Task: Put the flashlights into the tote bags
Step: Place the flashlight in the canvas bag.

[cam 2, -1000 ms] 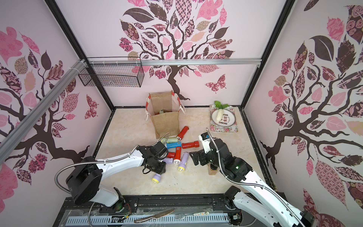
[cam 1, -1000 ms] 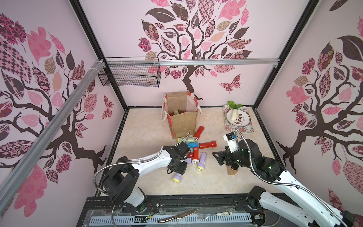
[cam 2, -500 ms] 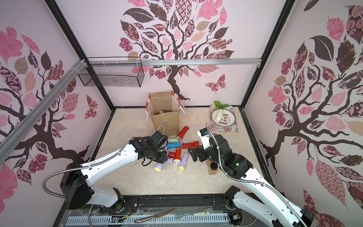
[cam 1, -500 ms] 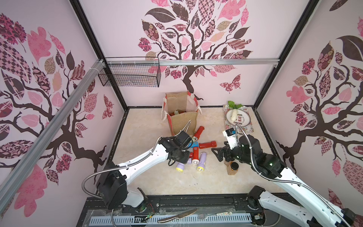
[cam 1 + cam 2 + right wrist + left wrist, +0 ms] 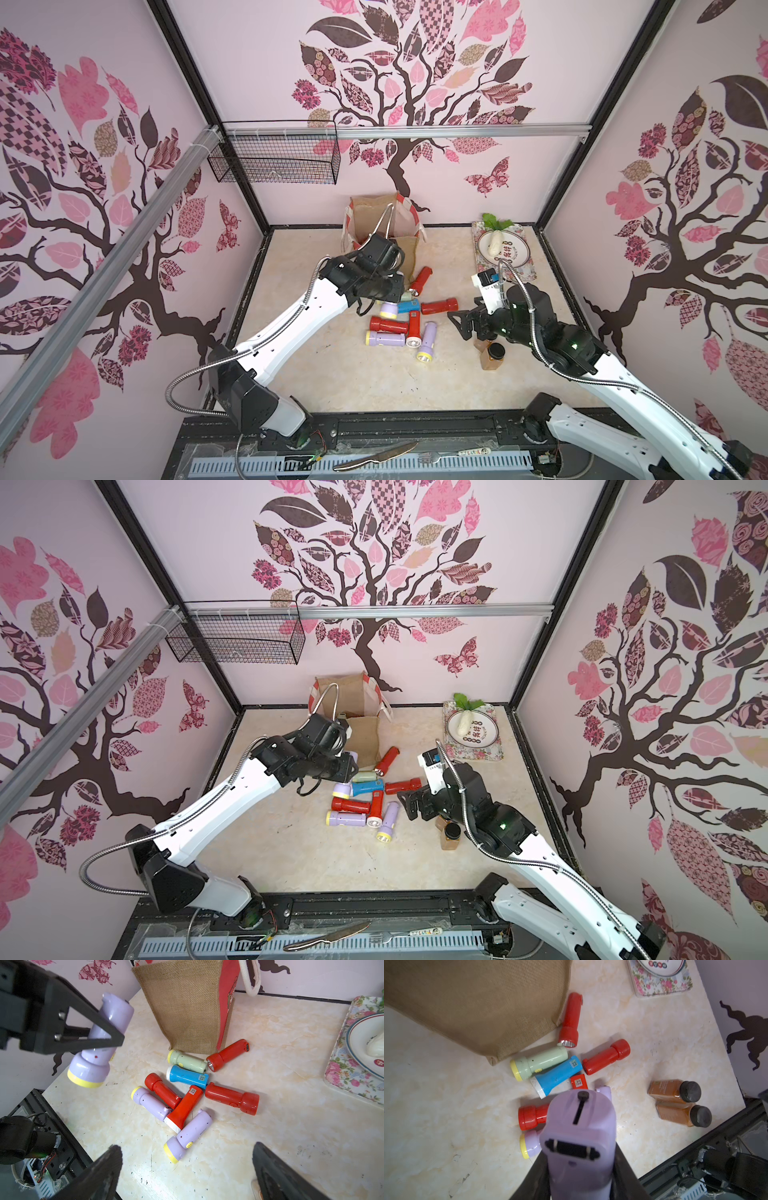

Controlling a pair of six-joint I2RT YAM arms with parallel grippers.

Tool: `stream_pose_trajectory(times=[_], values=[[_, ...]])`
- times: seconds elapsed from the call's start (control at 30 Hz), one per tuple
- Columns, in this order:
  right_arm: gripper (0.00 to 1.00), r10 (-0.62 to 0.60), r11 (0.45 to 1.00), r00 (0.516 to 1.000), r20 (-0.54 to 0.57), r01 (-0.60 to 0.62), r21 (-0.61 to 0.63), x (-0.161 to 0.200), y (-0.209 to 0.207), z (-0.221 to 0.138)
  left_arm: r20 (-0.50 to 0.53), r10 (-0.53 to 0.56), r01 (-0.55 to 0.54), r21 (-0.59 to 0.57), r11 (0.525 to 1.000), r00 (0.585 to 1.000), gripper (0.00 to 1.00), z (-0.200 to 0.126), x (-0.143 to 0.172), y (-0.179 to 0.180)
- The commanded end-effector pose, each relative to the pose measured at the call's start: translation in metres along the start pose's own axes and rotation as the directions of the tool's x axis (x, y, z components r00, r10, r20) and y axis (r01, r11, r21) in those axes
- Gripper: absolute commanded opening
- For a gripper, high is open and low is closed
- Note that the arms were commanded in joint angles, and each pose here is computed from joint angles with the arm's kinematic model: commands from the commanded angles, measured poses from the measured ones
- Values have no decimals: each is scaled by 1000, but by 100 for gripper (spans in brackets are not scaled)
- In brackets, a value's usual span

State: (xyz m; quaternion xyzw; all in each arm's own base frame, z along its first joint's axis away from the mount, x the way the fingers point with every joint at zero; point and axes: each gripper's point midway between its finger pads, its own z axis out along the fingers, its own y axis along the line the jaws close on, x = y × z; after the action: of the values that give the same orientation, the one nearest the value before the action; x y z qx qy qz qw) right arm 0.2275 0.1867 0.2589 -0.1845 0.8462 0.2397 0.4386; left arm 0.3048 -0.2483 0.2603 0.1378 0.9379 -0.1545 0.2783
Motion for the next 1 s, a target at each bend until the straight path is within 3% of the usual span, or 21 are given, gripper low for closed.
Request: stream_pose_trajectory(times=[0.0, 0.47, 0.97], values=[[100, -3, 1000, 999, 46, 4, -20, -18, 6, -8, 86, 8, -6, -27, 1000, 996, 7, -18, -34, 4], [100, -22, 999, 997, 70, 25, -48, -19, 11, -17, 318, -91, 111, -43, 993, 944, 5, -33, -140, 7], [100, -29, 998, 995, 91, 33, -49, -17, 10, -23, 470, -222, 264, -26, 964, 855, 3, -15, -223, 66]])
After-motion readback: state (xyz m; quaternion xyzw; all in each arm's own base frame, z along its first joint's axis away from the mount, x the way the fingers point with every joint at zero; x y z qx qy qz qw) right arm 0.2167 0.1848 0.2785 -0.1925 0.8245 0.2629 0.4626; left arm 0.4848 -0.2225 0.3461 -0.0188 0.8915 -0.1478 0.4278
